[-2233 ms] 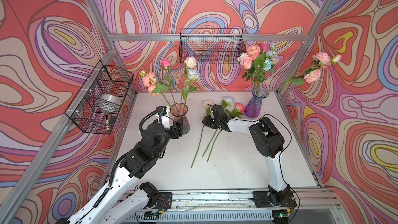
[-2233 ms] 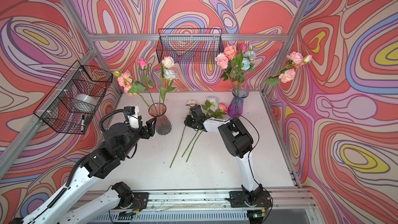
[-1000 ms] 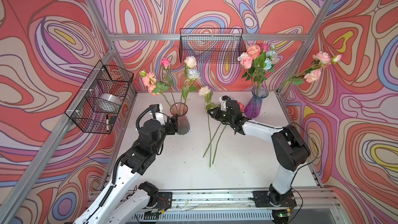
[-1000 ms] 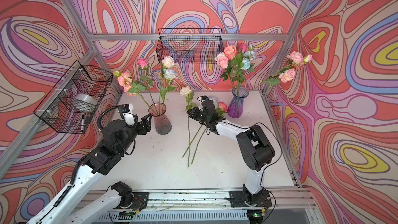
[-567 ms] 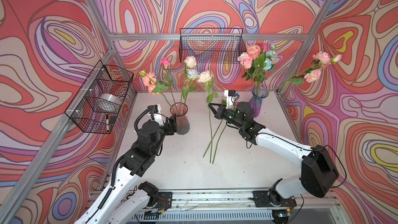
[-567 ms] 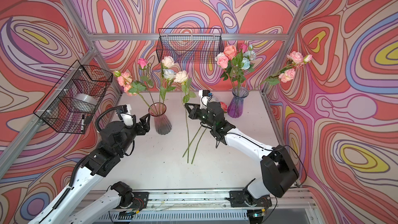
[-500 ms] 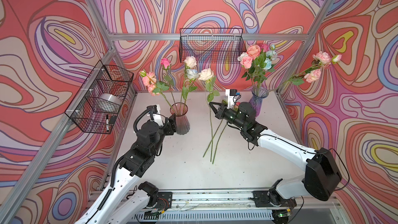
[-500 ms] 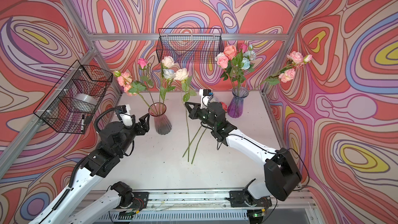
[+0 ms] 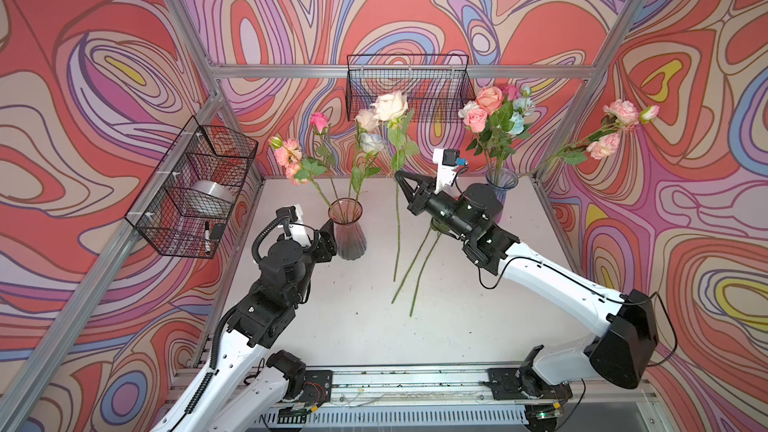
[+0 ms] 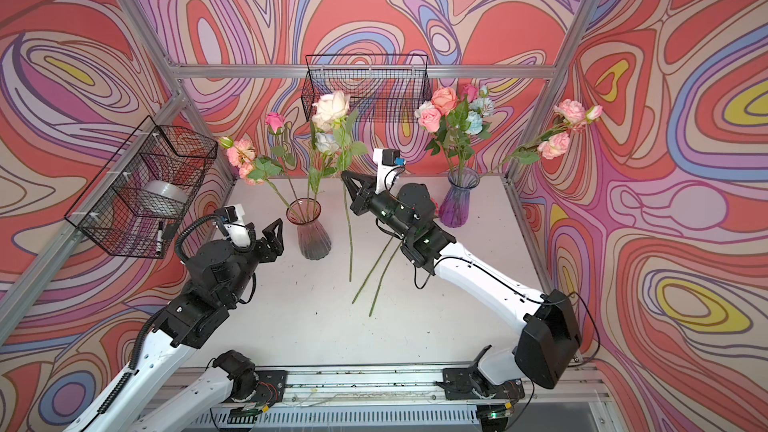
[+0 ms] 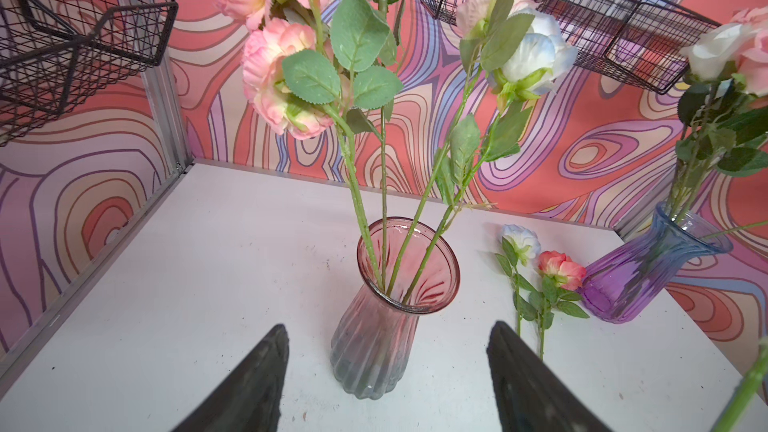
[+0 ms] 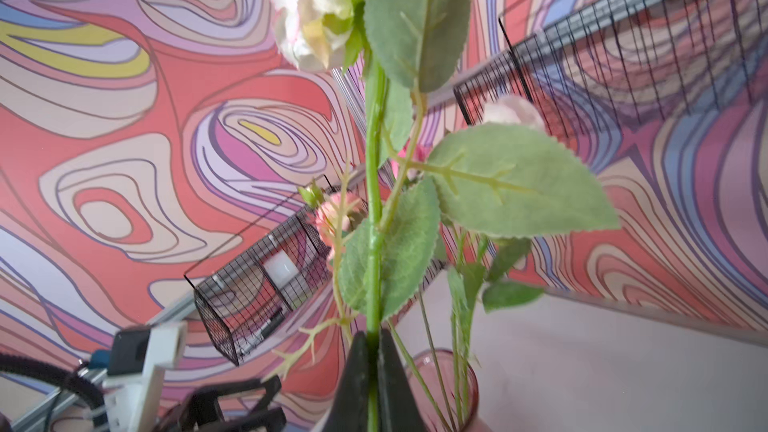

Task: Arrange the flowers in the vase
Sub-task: 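Lift the pale pink-white rose high above the pink vase with the right gripper, then lower the pale pink-white rose stem into the pink vase with the right gripper, then open the right gripper to release the rose in the vase, then move the right gripper down to the pink-red rose stem beside the purple vase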

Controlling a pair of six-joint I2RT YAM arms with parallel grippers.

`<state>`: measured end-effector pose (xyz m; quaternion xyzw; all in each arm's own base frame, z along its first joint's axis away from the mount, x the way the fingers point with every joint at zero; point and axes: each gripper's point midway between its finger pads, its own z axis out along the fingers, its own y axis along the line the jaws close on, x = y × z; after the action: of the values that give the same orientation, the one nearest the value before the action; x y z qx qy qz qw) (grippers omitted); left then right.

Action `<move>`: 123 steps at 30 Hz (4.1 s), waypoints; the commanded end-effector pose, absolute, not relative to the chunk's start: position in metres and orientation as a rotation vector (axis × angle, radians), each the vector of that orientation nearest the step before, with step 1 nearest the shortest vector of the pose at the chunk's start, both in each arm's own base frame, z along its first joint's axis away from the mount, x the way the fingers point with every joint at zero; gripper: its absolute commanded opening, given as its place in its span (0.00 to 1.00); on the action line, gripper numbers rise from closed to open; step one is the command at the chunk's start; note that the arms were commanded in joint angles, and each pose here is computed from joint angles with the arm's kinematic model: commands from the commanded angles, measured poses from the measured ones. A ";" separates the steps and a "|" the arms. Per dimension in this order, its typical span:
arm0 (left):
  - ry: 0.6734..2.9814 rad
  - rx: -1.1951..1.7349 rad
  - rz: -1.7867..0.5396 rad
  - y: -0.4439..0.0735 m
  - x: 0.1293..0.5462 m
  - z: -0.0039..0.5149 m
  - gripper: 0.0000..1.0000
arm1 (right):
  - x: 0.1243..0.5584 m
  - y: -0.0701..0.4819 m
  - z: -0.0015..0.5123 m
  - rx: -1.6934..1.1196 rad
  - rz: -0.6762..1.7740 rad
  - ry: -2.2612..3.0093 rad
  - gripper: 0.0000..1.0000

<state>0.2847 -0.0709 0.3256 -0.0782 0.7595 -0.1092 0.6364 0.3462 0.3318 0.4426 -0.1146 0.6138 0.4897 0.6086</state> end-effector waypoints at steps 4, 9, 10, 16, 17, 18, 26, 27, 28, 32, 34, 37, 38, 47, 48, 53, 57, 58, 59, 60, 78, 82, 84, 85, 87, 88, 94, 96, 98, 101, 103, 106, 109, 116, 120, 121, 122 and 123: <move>1.620 -0.300 -0.186 -0.041 0.274 0.341 0.76 | 0.354 0.351 0.504 -0.302 1.122 1.238 0.00; 1.547 -0.346 -0.183 -0.030 0.265 0.346 0.75 | 0.368 0.361 0.533 -0.296 1.116 1.155 0.00; 1.539 -0.348 -0.188 -0.029 0.263 0.347 0.75 | 0.371 0.363 0.538 -0.292 1.113 1.142 0.00; 1.551 -0.343 -0.194 -0.031 0.265 0.346 0.75 | 0.393 0.378 0.539 -0.278 1.087 1.105 0.00; 1.554 -0.340 -0.199 -0.033 0.265 0.345 0.75 | 0.396 0.380 0.540 -0.275 1.090 1.103 0.00; 1.559 -0.338 -0.202 -0.034 0.266 0.344 0.75 | 0.396 0.381 0.542 -0.276 1.094 1.096 0.00; 1.580 -0.325 -0.217 -0.039 0.270 0.341 0.75 | 0.401 0.385 0.557 -0.267 1.115 1.067 0.00; 1.578 -0.324 -0.221 -0.039 0.270 0.342 0.75 | 0.400 0.386 0.558 -0.269 1.116 1.063 0.00; 1.580 -0.323 -0.222 -0.040 0.270 0.342 0.75 | 0.399 0.385 0.561 -0.270 1.118 1.054 0.00; 1.580 -0.326 -0.218 -0.039 0.270 0.341 0.75 | 0.402 0.387 0.564 -0.269 1.111 1.053 0.00; 1.580 -0.322 -0.221 -0.040 0.270 0.342 0.75 | 0.407 0.390 0.560 -0.273 1.093 1.064 0.00; 1.579 -0.324 -0.219 -0.039 0.269 0.342 0.75 | 0.416 0.396 0.548 -0.273 1.074 1.083 0.00; 1.577 -0.328 -0.218 -0.038 0.269 0.342 0.75 | 0.420 0.398 0.542 -0.274 1.066 1.092 0.00; 1.576 -0.321 -0.222 -0.040 0.269 0.343 0.75 | 0.441 0.426 0.476 -0.299 1.035 1.212 0.00; 1.578 -0.322 -0.220 -0.039 0.269 0.342 0.75 | 0.440 0.428 0.466 -0.300 1.034 1.233 0.00; 1.576 -0.323 -0.225 -0.039 0.270 0.343 0.75 | 0.425 0.450 0.409 -0.354 0.978 1.360 0.00; 1.582 -0.325 -0.222 -0.040 0.271 0.341 0.75 | 0.419 0.456 0.373 -0.367 0.968 1.440 0.01; 1.585 -0.323 -0.226 -0.040 0.271 0.341 0.75 | 0.418 0.455 0.365 -0.365 0.969 1.462 0.02; 1.586 -0.322 -0.228 -0.041 0.272 0.341 0.75 | 0.417 0.456 0.358 -0.367 0.968 1.477 0.05; 1.588 -0.322 -0.228 -0.041 0.272 0.340 0.75 | 0.415 0.456 0.353 -0.375 0.966 1.491 0.08; 1.607 -0.324 -0.239 -0.043 0.276 0.335 0.75 | 0.377 0.437 0.368 -0.385 0.963 1.557 0.34; 1.610 -0.313 -0.267 -0.047 0.276 0.336 0.75 | 0.367 0.408 0.370 -0.316 0.917 1.604 0.34; 1.617 -0.295 -0.303 -0.053 0.276 0.336 0.75 | 0.364 0.388 0.361 -0.255 0.870 1.648 0.34; 1.620 -0.282 -0.322 -0.057 0.277 0.336 0.75 | 0.363 0.376 0.356 -0.225 0.831 1.668 0.34; 1.635 -0.246 -0.366 -0.067 0.279 0.336 0.70 | 0.361 0.348 0.341 -0.163 0.728 1.715 0.34; 1.642 -0.224 -0.387 -0.073 0.279 0.336 0.65 | 0.361 0.336 0.332 -0.137 0.673 1.740 0.34; 1.748 -0.077 -0.544 -0.116 0.289 0.324 0.58 | 0.375 0.246 0.238 0.077 0.477 2.005 0.29; 1.808 -0.034 -0.590 -0.131 0.294 0.315 0.57 | 0.384 0.215 0.205 0.170 0.451 2.091 0.28; 1.860 0.002 -0.615 -0.142 0.298 0.306 0.56 | 0.392 0.196 0.182 0.217 0.419 2.153 0.28; 1.929 0.070 -0.653 -0.161 0.299 0.295 0.56 | 0.404 0.176 0.152 0.258 0.341 2.255 0.29; 1.964 0.108 -0.668 -0.171 0.299 0.289 0.56 | 0.413 0.170 0.135 0.279 0.311 2.315 0.30; 2.001 0.143 -0.670 -0.179 0.299 0.283 0.56 | 0.424 0.169 0.109 0.299 0.261 2.399 0.33; 2.007 0.172 -0.699 -0.185 0.297 0.283 0.57 | 0.435 0.166 0.083 0.343 0.185 2.469 0.34; 2.001 0.177 -0.717 -0.187 0.296 0.285 0.59 | 0.450 0.159 0.042 0.477 0.125 2.566 0.34; 1.993 0.176 -0.721 -0.186 0.294 0.288 0.59 | 0.452 0.162 0.032 0.517 0.134 2.583 0.31; 1.987 0.176 -0.722 -0.186 0.294 0.289 0.59 | 0.453 0.163 0.029 0.529 0.144 2.581 0.31; 1.983 0.173 -0.717 -0.185 0.294 0.290 0.59 | 0.454 0.165 0.027 0.533 0.152 2.583 0.30; 1.981 0.172 -0.713 -0.184 0.294 0.290 0.60 | 0.455 0.166 0.026 0.531 0.157 2.585 0.30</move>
<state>0.2978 -0.1837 0.2727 0.0637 0.8274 -0.2873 0.4783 0.4515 0.1614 0.0275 0.1806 0.9494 0.0475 0.2525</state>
